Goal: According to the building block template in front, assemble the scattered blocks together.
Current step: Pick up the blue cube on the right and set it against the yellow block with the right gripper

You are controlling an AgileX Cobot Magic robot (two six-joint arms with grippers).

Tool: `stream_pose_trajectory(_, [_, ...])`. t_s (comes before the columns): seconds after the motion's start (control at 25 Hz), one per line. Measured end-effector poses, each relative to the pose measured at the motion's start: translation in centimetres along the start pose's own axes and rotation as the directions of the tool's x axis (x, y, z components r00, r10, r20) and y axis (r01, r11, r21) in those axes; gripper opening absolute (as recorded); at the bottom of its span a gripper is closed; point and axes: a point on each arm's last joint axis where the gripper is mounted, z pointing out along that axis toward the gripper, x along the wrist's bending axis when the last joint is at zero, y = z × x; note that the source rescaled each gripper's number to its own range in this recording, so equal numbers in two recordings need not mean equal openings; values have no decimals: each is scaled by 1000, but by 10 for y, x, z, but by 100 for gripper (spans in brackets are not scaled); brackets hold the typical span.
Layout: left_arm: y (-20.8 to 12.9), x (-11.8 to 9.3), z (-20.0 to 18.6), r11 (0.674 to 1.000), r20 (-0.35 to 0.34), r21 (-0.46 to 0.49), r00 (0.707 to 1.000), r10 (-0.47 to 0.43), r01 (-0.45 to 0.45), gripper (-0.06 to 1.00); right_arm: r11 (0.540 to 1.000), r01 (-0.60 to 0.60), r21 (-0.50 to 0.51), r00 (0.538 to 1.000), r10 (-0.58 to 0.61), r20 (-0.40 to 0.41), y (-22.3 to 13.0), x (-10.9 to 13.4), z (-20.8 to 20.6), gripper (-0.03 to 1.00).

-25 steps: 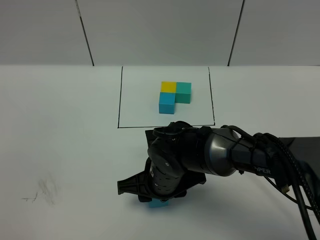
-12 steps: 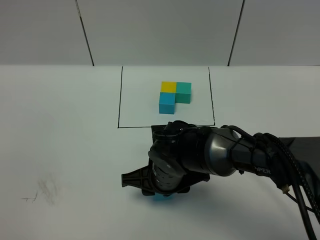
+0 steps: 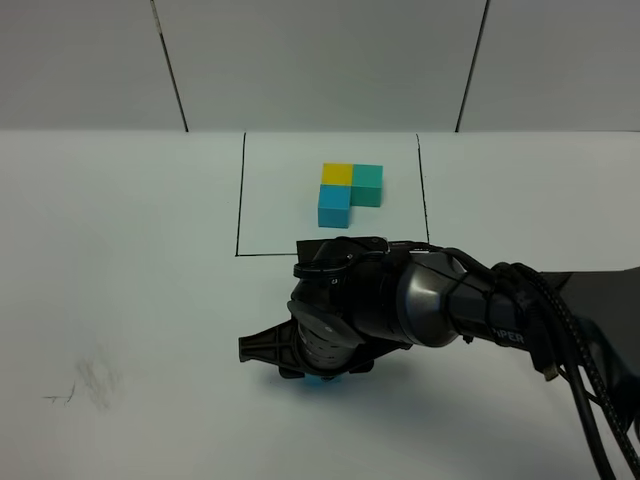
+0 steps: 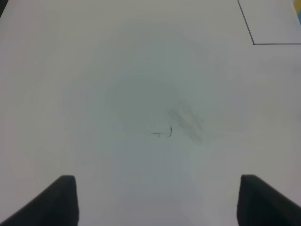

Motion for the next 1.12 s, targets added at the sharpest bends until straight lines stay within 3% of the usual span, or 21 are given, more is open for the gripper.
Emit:
stream_pose_trajectory(0.56, [0,0,0,1000,0,0,1000,0,0,52,1000,6,22,1000,-7,25,-3,0,15,2])
stream_pose_trajectory(1.12, [0,0,0,1000,0,0,1000,0,0,52,999,-43,6,994,42,102,5,0,17,2])
